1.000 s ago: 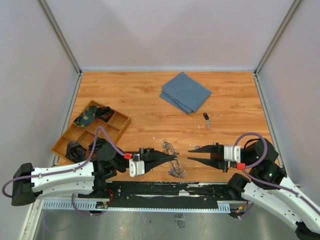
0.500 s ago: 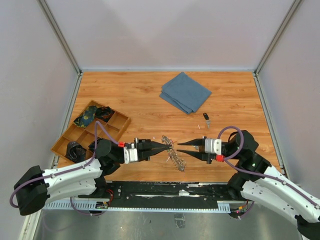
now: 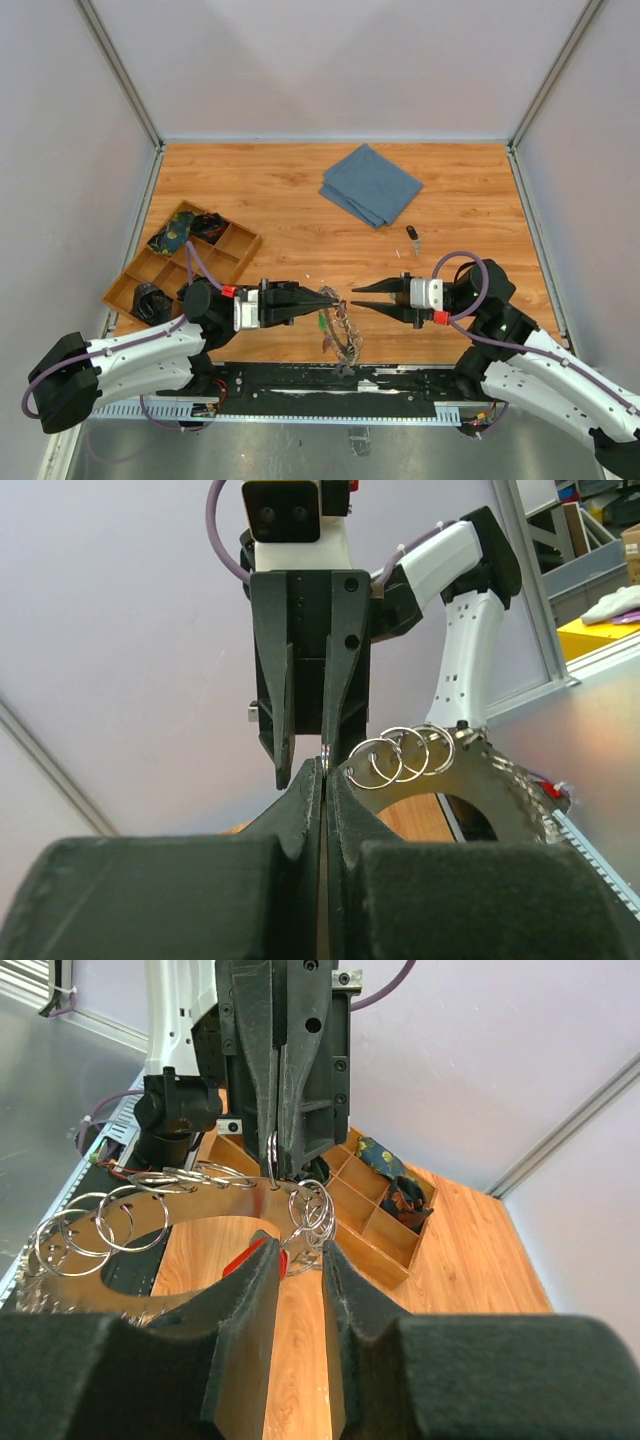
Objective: Put the keys on the keyring
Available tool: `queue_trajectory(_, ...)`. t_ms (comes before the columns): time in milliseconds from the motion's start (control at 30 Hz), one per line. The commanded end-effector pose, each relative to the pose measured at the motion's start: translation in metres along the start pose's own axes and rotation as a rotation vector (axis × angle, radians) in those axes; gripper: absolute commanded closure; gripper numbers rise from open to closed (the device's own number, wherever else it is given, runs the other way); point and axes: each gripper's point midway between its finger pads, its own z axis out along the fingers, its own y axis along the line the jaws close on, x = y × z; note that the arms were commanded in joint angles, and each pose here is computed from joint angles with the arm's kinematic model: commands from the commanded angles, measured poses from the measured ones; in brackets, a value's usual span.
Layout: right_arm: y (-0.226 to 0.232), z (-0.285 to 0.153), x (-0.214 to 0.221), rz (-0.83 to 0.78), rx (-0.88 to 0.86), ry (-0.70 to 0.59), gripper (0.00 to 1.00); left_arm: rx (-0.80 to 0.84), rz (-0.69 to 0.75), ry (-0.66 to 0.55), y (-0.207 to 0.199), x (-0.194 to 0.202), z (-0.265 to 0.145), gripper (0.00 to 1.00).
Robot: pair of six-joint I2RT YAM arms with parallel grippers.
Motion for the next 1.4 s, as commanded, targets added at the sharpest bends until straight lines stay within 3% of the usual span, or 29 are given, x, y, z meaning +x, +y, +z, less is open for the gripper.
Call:
queue_trajectory(0,0.004,0.004,-0.028,-0.013,-0.046,-0.081,0.75,-0.002,0.045,-0.062,0.004,-0.018,0.002,1.00)
queue_trajectory(667,0.015,0.020,-0.040,0.006,-0.101,-0.133,0.76,0.013,0.027,-0.061,0.003,-0.016,0.005,1.00)
queue_trajectory(967,0.015,0.024,-0.033,0.027,-0.096,-0.105,0.85,0.024,0.030,-0.068,0.001,-0.019,0.005,0.99)
queue_trajectory(1133,0.009,0.025,-0.029,0.039,-0.068,-0.075,0.98,0.024,0.030,-0.069,0.001,-0.020,0.005,0.99)
queue_trajectory(1233,0.005,0.024,-0.026,0.049,-0.060,-0.026,1.00,0.005,0.015,-0.058,0.004,-0.019,0.005,0.99)
queue_trajectory(1367,0.002,0.016,-0.020,0.037,-0.059,0.076,1.00,-0.029,-0.009,-0.035,0.008,-0.015,0.002,0.88)
